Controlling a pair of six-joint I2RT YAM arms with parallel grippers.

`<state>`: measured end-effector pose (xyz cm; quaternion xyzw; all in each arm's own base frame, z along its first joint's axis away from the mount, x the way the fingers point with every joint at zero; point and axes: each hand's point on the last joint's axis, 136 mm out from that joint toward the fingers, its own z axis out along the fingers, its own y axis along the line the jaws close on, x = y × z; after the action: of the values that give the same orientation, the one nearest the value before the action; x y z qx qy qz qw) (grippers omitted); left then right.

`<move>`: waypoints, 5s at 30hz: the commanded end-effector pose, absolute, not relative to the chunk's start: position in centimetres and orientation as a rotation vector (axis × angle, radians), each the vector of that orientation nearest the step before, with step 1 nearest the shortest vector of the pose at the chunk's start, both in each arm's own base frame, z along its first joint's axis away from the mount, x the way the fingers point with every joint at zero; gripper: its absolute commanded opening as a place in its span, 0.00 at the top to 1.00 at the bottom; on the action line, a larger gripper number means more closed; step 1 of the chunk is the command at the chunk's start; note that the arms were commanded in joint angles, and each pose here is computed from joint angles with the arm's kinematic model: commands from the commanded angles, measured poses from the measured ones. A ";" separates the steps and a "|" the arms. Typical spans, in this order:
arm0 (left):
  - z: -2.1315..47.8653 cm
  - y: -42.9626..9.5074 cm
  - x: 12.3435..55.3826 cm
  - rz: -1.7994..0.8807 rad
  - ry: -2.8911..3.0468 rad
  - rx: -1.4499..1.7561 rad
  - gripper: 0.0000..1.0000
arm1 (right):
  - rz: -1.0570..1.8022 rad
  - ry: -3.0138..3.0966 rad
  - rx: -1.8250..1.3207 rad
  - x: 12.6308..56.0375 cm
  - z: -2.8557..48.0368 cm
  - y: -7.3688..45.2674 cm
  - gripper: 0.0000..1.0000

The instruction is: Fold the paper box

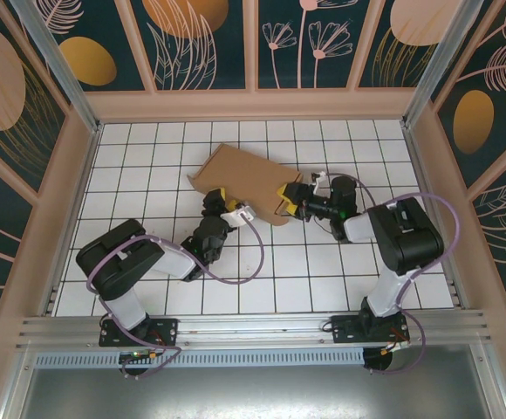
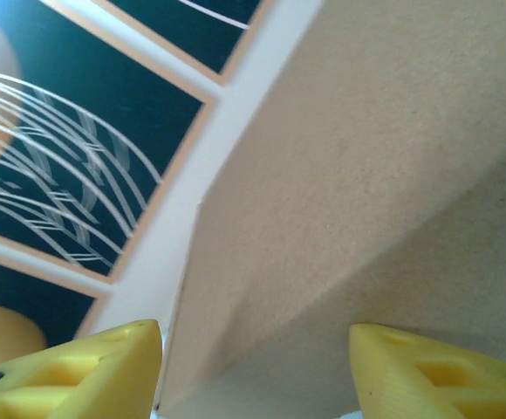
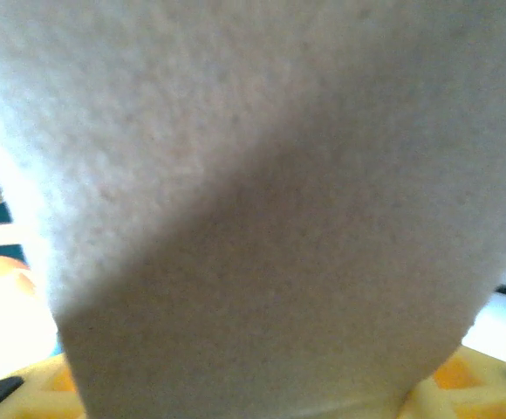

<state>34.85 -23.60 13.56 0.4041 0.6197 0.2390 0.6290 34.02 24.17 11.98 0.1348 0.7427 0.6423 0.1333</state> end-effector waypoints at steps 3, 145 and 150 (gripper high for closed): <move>16.3 -23.9 34.3 0.527 1.332 0.894 0.37 | 2.238 2.015 0.140 29.3 16.9 25.6 0.64; 14.9 -24.9 21.4 0.043 2.176 1.916 0.41 | 1.412 2.563 -0.735 31.1 6.1 33.1 0.76; 14.5 -25.3 22.7 0.106 2.161 1.908 0.36 | 1.418 2.607 -0.770 29.7 4.5 33.4 0.80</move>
<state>21.93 -24.79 14.09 0.6574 0.7438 0.0234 0.1183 30.94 33.04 4.53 -0.2321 0.8609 0.4495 0.0552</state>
